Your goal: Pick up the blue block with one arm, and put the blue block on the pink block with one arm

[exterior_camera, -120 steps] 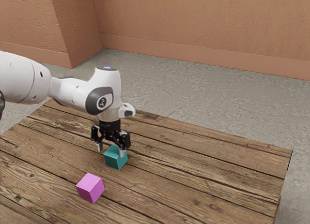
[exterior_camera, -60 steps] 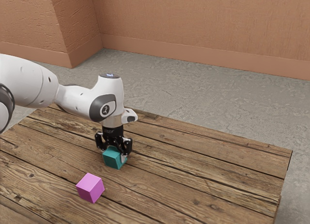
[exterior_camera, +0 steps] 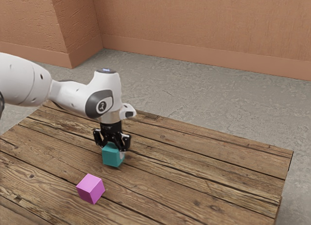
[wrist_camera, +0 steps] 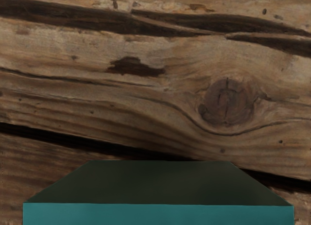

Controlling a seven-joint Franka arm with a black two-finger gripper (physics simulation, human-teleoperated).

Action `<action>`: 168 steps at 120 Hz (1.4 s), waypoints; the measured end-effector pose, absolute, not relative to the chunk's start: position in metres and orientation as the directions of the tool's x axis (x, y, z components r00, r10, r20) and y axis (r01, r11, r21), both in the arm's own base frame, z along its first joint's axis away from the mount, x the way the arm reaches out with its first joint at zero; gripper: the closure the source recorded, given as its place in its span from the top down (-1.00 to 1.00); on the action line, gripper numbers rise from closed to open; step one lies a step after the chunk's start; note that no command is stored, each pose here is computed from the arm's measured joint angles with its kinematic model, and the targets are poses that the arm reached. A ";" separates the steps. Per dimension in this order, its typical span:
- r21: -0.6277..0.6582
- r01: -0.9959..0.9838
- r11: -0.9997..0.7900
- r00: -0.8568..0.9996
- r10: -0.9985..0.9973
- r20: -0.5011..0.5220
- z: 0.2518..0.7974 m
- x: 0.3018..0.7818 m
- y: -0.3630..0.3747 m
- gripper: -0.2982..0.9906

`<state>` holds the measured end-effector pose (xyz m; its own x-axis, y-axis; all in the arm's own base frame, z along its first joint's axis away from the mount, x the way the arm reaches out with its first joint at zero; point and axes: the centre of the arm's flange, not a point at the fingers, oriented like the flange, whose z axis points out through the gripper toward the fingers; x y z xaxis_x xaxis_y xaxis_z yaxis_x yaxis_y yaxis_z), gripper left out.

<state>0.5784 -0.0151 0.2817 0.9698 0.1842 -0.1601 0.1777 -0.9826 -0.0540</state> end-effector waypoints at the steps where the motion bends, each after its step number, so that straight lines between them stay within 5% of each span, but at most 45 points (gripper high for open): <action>1: -0.055 0.177 -0.983 0.970 0.184 -0.160 0.282 0.577 -0.015 0.11; 38: -0.053 0.128 -0.990 0.982 0.135 -0.135 0.331 0.540 -0.015 0.10; 139: -0.042 -0.056 -0.998 0.975 -0.045 -0.216 0.329 0.443 -0.025 0.10; 168: -0.037 -0.077 -0.996 0.972 -0.067 -0.225 0.329 0.440 -0.027 0.39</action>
<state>0.4396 -0.0271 0.3287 0.9721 -0.0668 -0.2251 -0.0771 -0.9963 -0.0374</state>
